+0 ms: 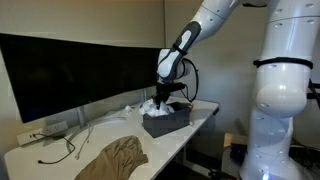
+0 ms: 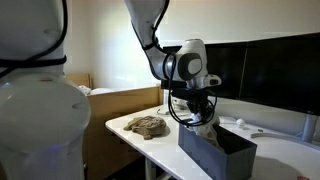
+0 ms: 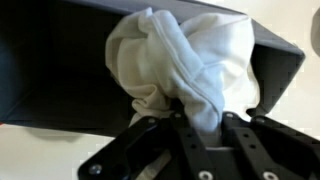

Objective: Pick up the clothes from the table and put them in the box

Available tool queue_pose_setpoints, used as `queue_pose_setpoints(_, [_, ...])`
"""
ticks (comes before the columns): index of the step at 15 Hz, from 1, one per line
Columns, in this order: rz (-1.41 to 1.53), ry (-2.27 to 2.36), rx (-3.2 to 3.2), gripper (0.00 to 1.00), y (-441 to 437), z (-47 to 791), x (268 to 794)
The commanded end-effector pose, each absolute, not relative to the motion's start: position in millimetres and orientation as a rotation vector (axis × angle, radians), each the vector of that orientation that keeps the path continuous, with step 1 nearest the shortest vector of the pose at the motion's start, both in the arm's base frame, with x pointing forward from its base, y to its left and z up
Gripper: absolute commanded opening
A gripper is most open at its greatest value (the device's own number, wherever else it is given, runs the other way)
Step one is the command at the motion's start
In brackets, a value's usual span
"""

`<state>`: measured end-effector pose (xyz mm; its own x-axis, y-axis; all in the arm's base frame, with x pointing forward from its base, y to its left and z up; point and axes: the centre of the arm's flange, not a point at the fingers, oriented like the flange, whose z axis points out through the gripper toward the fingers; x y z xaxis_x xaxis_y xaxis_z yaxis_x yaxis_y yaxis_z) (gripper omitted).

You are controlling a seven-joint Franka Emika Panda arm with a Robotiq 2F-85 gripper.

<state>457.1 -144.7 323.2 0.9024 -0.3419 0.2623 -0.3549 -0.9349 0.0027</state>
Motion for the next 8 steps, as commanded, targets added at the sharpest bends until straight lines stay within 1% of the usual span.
queue_pose_setpoints(1, [0.356, -0.612, 3.005, 0.51, -167, 315, 445])
queue_pose_setpoints(3, [0.351, -0.649, 2.983, 0.63, -181, 314, 437])
queue_pose_setpoints(4, [0.35, -0.665, 2.977, 0.7, -187, 316, 435])
queue_pose_setpoints(8, [0.335, -0.718, 2.951, 0.95, -203, 314, 427])
